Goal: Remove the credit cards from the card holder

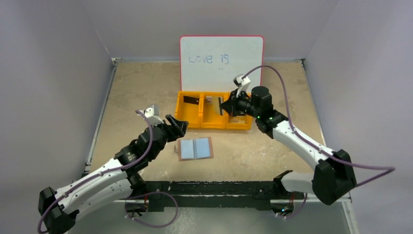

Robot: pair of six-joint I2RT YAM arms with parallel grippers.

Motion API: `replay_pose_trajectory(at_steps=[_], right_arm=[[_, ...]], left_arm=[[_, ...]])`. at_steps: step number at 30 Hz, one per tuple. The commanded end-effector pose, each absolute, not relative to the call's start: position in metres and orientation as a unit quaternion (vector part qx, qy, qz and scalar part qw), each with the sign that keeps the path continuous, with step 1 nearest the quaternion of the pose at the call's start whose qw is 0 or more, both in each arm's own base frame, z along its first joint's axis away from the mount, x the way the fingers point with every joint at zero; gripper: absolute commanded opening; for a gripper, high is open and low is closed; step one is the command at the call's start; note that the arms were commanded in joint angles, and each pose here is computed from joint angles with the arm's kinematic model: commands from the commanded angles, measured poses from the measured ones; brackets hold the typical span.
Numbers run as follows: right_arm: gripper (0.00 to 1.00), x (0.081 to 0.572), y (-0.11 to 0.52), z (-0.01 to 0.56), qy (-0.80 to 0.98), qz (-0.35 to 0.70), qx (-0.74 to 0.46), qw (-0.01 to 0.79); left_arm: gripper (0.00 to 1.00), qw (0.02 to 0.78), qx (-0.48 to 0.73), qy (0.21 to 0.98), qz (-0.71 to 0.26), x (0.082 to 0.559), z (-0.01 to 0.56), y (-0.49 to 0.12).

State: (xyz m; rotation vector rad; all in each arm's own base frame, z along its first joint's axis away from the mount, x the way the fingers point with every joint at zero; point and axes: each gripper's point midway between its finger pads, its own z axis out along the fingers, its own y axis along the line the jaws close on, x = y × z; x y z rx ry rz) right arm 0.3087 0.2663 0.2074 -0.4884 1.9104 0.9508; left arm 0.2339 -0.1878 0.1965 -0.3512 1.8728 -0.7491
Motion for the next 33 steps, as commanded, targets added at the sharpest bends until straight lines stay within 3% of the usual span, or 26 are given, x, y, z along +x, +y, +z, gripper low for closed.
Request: replay_pose_trajectory(at_steps=[1, 5, 9, 15, 26, 33], right_arm=[[0.00, 0.351, 0.186, 0.230, 0.774, 0.107, -0.263, 0.566], [0.00, 0.369, 0.160, 0.226, 0.775, 0.002, -0.379, 0.505], [0.00, 0.374, 0.137, 0.185, 0.802, -0.003, -0.447, 0.396], [0.00, 0.361, 0.154, 0.186, 0.772, 0.060, -0.521, 0.361], [0.00, 0.360, 0.157, 0.143, 0.778, 0.089, -0.566, 0.257], [0.00, 0.374, 0.158, 0.127, 0.775, 0.081, -0.575, 0.248]], left_arm=[[0.66, 0.535, -0.147, 0.783, -0.282, 0.235, 0.209, -0.174], [0.66, 0.534, -0.140, 0.783, -0.287, 0.233, 0.213, -0.176], [0.66, 0.528, -0.126, 0.795, -0.270, 0.232, 0.212, -0.175], [0.70, 0.519, -0.128, 0.822, -0.196, 0.228, 0.194, -0.151], [0.76, 0.526, -0.139, 0.818, -0.186, 0.226, 0.200, -0.141], [0.77, 0.530, -0.139, 0.817, -0.182, 0.223, 0.202, -0.134]])
